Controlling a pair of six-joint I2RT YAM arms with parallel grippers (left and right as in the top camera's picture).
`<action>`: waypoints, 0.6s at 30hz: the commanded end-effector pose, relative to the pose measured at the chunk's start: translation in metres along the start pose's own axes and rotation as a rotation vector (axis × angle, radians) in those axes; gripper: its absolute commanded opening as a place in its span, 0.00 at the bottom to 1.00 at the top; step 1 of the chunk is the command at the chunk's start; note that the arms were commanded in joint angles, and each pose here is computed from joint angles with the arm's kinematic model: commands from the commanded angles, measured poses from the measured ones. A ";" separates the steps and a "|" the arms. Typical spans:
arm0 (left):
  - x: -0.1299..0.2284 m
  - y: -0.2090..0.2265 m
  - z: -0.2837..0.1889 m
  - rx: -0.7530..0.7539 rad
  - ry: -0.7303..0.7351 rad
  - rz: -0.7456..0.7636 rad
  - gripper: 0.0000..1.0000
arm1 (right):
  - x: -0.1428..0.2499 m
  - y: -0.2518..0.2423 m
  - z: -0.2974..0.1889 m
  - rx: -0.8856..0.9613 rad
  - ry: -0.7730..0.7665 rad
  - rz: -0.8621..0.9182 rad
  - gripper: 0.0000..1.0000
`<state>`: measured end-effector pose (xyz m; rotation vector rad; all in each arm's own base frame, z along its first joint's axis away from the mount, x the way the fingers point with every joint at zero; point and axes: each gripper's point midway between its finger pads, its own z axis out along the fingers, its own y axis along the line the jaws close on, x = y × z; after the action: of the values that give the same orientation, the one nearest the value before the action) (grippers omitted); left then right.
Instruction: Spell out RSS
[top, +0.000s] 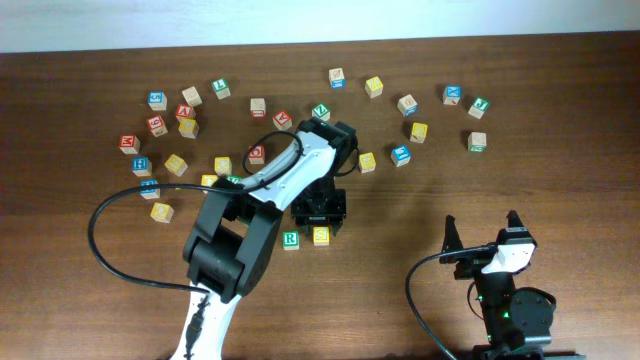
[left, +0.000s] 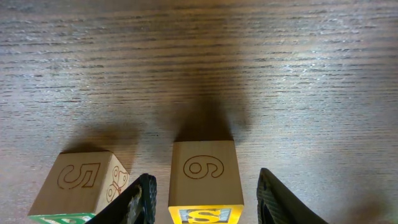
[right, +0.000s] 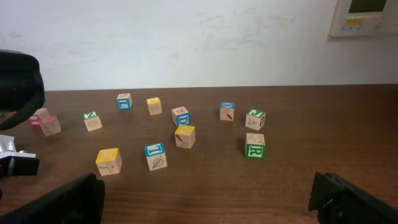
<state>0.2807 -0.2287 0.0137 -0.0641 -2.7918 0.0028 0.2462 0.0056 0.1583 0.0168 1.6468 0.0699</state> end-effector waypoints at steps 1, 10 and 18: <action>-0.006 0.006 -0.004 -0.018 -0.025 -0.006 0.50 | 0.002 -0.003 0.000 0.012 0.002 0.005 0.98; -0.064 0.042 -0.181 0.190 -0.369 -0.098 0.56 | 0.002 -0.003 0.000 0.012 0.002 0.005 0.98; -0.077 0.193 -0.195 0.096 -0.376 -0.219 0.99 | 0.002 -0.003 0.000 0.012 0.002 0.005 0.98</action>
<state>0.4279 -0.0572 0.1677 0.4606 -3.1393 0.0519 0.2462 0.0056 0.1584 0.0168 1.6464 0.0699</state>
